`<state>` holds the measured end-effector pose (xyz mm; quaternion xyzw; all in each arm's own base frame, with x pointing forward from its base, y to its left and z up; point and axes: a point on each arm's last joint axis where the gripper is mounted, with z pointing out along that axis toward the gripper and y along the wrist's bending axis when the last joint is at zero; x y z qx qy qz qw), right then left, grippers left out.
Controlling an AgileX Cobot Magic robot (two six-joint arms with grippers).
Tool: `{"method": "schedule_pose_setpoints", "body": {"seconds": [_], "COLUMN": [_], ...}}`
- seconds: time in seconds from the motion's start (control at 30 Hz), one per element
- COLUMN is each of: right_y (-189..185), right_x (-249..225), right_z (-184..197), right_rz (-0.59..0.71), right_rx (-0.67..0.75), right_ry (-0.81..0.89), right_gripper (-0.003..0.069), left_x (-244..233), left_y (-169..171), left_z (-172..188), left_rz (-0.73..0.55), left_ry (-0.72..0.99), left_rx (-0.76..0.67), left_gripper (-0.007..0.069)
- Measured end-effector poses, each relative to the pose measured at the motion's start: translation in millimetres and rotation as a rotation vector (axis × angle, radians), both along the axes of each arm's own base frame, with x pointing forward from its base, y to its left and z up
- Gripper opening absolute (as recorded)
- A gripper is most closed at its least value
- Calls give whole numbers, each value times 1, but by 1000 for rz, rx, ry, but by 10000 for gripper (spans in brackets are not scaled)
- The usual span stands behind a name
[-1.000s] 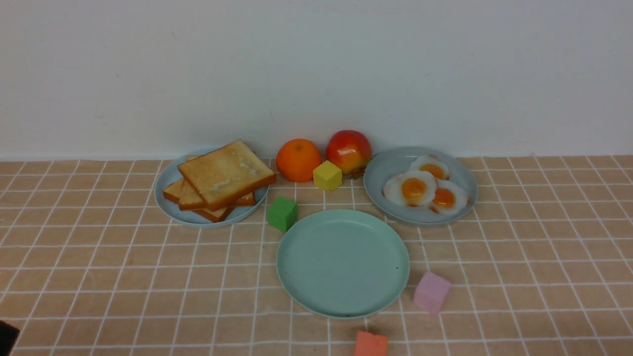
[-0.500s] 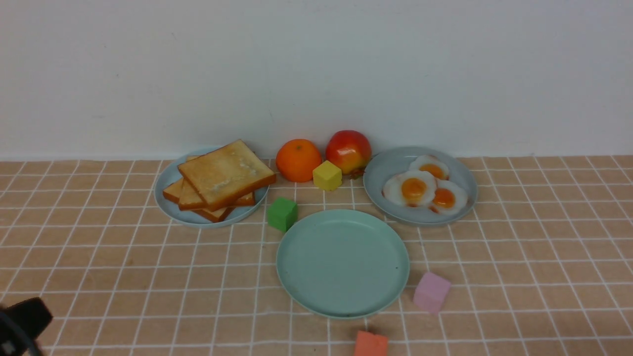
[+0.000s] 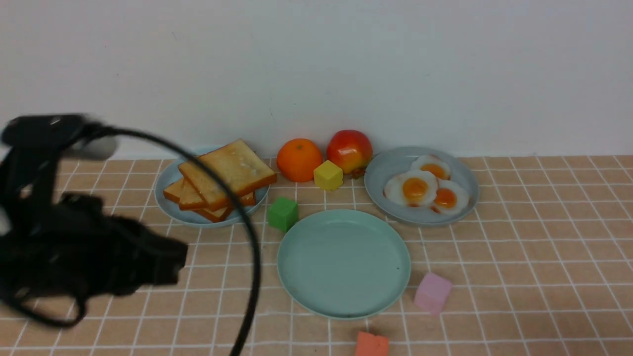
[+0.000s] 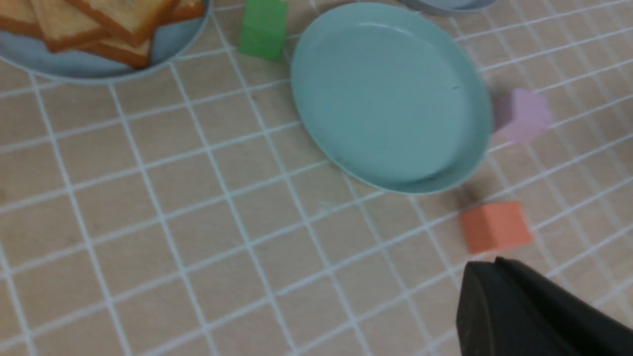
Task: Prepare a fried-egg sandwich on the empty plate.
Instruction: Use the left arm to grab a slice of bread
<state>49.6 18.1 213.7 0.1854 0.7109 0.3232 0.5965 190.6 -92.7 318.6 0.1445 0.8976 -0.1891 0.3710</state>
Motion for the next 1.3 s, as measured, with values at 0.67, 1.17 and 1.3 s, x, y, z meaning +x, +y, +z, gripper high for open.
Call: {"method": "schedule_pose_setpoints", "body": {"seconds": [0.67, 1.17, 1.3], "right_y": [22, 23, 24], "right_x": [17, 14, 14], "right_z": [158, 156, 156], "right_rz": [505, 551, 557], "right_rx": [-685, -695, -686], "right_ry": [335, 356, 355], "right_gripper": [239, 239, 239], "left_x": [194, 250, 257], "left_y": [-49, -58, -57], "left_z": [-58, -109, -117], "left_rz": [-137, -313, -322], "left_ry": [85, -57, -104], "left_rx": [477, 699, 755], "left_gripper": [3, 347, 352]}}
